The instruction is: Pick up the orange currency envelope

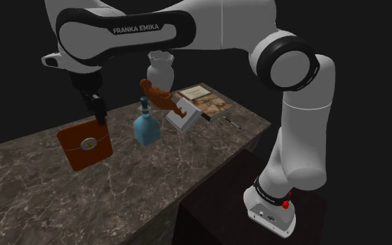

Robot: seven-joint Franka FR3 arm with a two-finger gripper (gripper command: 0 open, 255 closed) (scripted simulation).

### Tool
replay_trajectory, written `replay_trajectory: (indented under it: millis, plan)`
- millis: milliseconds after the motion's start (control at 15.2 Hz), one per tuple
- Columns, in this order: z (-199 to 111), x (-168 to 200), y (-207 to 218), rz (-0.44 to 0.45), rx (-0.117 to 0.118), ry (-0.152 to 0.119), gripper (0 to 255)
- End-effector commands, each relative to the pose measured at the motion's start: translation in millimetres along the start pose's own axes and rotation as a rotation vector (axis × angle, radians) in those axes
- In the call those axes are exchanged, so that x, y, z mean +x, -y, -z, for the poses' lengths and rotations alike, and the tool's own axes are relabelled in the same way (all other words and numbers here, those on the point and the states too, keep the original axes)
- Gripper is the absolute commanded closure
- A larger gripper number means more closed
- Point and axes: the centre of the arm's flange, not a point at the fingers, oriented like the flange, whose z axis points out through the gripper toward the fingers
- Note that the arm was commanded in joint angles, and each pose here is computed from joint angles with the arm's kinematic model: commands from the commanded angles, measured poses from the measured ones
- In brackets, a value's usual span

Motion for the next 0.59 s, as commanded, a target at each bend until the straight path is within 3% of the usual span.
replay_trajectory:
  millis: [0, 528]
  plan:
    - [-9.2, 9.0, 0.6, 0.025, 0.000, 0.003, 0]
    - [-43.9, 8.3, -1.0, 0.025, 0.000, 0.003, 0]
